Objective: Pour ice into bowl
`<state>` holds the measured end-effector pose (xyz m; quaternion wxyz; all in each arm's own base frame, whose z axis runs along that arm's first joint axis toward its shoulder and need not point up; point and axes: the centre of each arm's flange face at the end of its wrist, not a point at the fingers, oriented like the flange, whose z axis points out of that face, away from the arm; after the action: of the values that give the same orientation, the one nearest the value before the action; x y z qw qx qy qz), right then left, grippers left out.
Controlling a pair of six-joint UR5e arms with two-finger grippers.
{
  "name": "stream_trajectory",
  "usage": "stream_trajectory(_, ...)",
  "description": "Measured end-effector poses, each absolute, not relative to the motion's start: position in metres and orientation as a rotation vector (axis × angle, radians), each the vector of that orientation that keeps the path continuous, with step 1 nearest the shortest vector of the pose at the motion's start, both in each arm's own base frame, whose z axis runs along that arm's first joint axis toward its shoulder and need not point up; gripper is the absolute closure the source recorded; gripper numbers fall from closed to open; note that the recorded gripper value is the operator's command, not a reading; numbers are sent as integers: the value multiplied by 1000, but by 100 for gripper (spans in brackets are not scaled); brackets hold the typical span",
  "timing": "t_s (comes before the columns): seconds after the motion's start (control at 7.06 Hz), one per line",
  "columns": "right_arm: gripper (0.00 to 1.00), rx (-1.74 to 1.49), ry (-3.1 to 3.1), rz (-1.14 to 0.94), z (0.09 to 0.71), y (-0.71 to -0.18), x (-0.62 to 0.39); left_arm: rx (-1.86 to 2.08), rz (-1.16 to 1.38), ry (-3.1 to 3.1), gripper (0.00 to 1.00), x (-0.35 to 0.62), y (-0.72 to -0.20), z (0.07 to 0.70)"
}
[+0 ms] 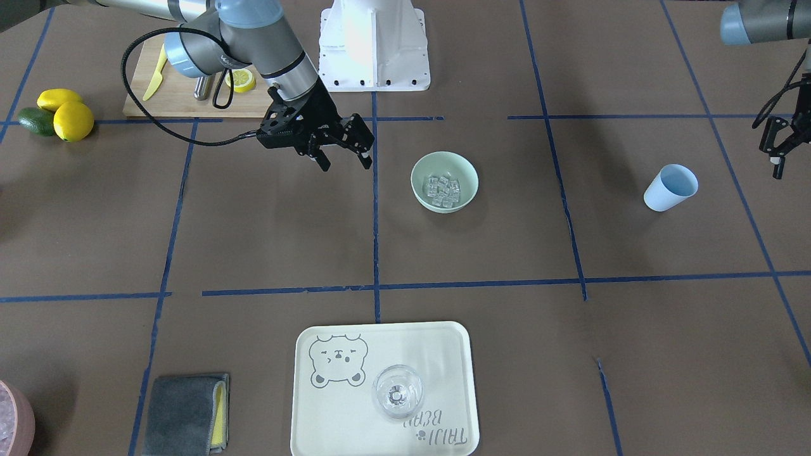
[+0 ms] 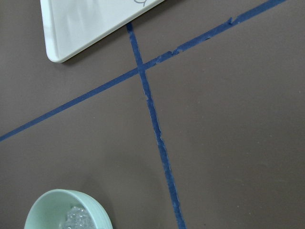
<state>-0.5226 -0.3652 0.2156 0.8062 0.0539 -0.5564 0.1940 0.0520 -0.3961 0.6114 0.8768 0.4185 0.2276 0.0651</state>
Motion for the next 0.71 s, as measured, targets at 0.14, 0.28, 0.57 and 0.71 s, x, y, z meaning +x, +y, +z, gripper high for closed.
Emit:
stream_trajectory(0.14,0,113,-1174,416,204,-364,-539,774,161,500,0,40,-410,614)
stream_trajectory(0.28,0,107,-1141,415,187,-366,-559,667,160,546,0,31,-422,615)
stream_trajectory(0.57,3,99,-1071,390,157,-372,-596,448,167,591,0,29,-443,623)
stream_trajectory(0.71,8,97,-1039,371,146,-378,-614,359,206,570,0,22,-462,621)
